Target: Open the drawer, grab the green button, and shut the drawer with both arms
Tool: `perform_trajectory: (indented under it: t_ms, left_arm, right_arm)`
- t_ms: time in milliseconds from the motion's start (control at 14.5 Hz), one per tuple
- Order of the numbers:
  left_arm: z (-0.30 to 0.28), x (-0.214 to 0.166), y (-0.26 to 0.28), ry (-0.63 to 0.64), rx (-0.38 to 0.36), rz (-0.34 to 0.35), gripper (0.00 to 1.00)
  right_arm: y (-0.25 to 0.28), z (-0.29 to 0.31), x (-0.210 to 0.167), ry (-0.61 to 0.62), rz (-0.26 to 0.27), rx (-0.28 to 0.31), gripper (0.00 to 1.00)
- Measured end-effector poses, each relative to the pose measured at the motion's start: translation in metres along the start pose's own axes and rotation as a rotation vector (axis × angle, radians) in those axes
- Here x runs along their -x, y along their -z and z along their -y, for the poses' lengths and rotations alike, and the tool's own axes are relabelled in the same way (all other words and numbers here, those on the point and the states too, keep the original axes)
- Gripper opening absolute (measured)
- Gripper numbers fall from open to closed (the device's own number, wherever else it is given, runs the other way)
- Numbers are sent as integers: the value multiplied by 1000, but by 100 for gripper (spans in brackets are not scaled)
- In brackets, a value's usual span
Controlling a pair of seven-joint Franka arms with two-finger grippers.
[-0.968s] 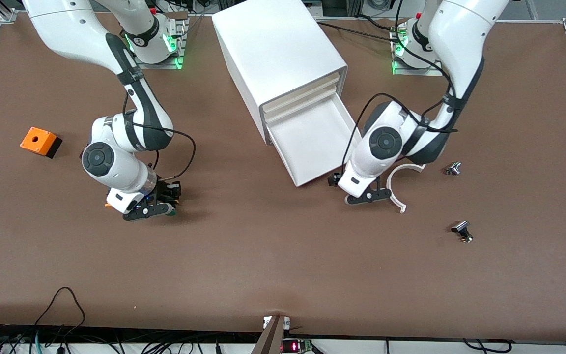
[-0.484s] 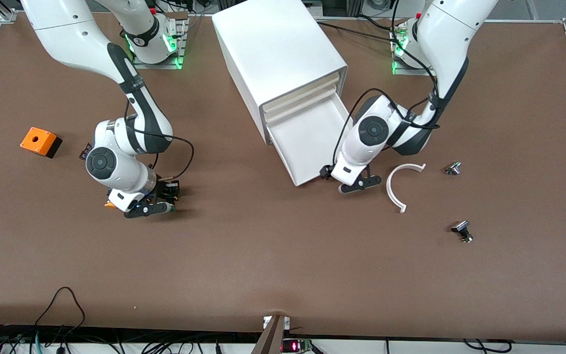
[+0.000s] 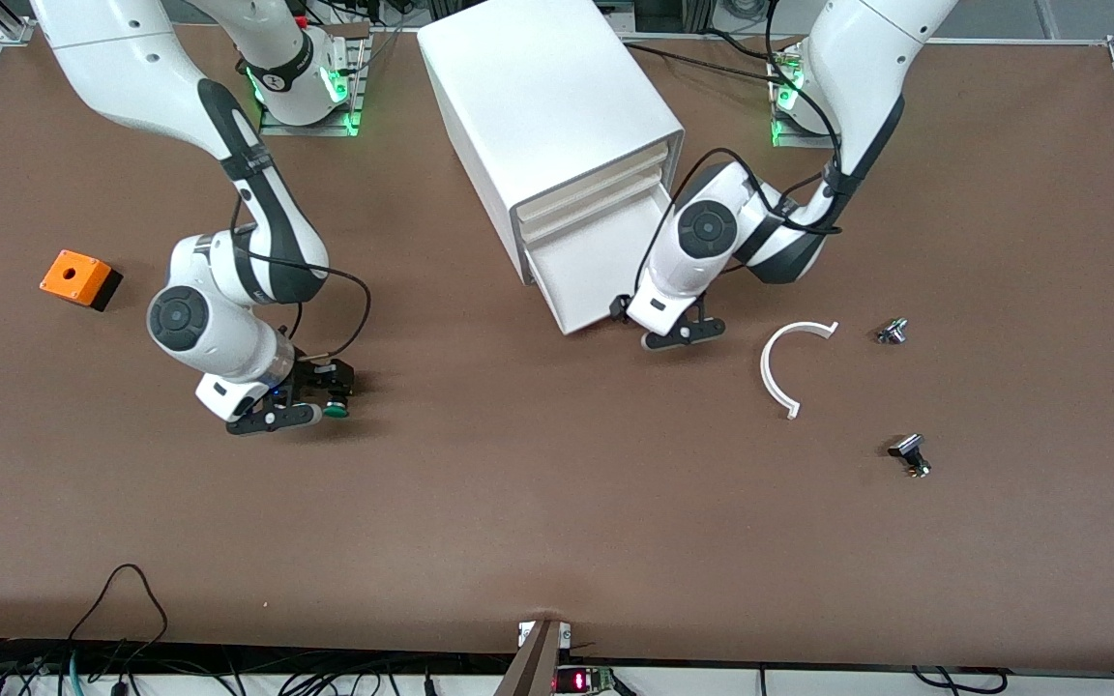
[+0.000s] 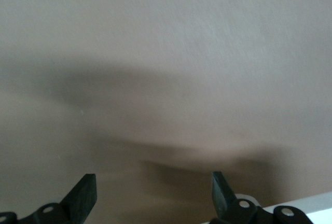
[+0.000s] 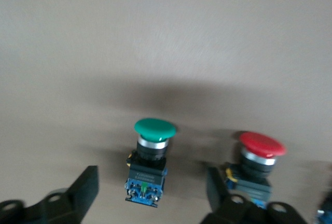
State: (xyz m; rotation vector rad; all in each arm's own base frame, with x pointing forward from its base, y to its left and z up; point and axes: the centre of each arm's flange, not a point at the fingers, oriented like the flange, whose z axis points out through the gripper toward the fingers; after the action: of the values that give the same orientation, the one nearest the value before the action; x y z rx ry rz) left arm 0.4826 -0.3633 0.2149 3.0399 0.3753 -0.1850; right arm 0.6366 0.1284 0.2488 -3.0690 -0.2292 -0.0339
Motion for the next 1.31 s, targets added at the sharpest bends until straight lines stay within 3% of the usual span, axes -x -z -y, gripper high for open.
perform_trajectory:
  t_ms: [622,899,1313]
  left_arm:
    - [-38,71,-6,-19,-22,75,98]
    - [-40,80,-9,-31,-27,84,98]
    - [-41,94,-17,-18,-34,123,98]
  right_arm:
    - [161,-12,6,-23,-123,-4,100]
    - [215,-28,25,-46,-116,5,100]
    - [287,-43,57,-90,-59,15,100]
